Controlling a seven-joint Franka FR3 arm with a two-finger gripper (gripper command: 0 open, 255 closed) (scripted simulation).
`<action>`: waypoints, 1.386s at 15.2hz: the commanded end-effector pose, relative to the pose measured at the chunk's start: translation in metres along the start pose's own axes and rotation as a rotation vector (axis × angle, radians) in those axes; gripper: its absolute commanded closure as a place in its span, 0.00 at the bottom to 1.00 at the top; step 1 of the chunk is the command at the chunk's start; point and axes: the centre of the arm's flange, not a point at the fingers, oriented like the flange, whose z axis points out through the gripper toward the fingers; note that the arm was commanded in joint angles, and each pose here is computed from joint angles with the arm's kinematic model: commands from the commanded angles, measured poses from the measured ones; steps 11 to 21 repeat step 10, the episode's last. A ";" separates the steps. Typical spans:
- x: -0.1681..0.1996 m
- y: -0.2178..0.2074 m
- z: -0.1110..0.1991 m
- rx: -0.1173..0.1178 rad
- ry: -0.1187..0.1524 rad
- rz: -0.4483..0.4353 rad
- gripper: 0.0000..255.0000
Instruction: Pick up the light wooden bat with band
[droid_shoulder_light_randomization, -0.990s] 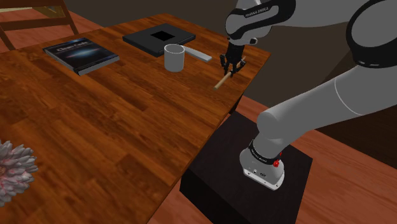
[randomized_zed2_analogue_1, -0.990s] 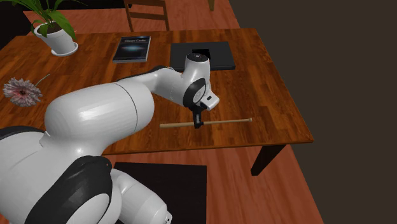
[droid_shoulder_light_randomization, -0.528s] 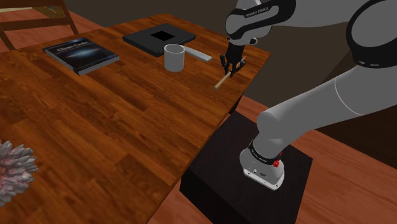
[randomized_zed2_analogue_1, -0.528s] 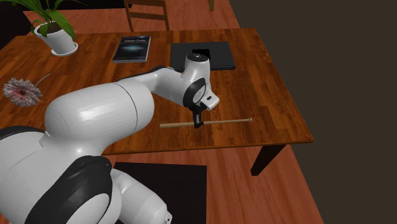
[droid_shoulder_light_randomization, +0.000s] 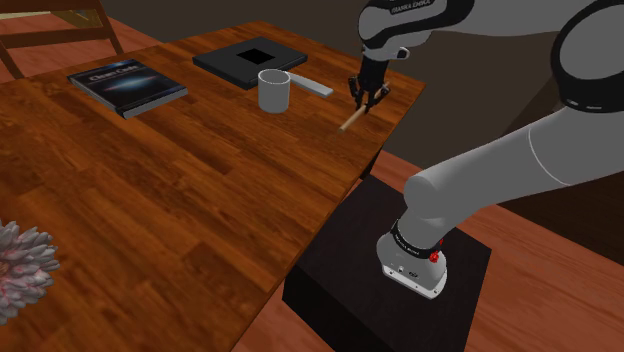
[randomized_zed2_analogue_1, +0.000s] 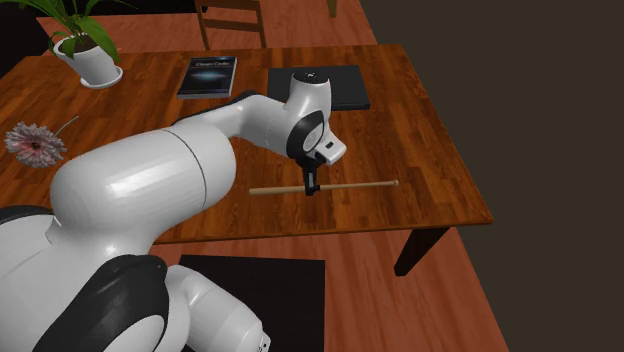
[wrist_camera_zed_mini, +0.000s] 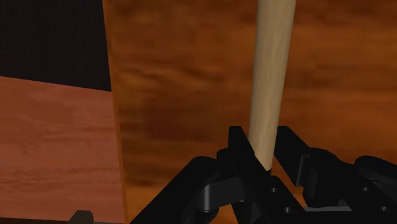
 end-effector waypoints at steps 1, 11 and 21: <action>-0.001 0.000 -0.011 0.000 0.000 0.000 1.00; -0.001 0.002 -0.049 0.000 0.000 0.000 1.00; -0.001 0.002 -0.049 0.000 0.000 0.000 1.00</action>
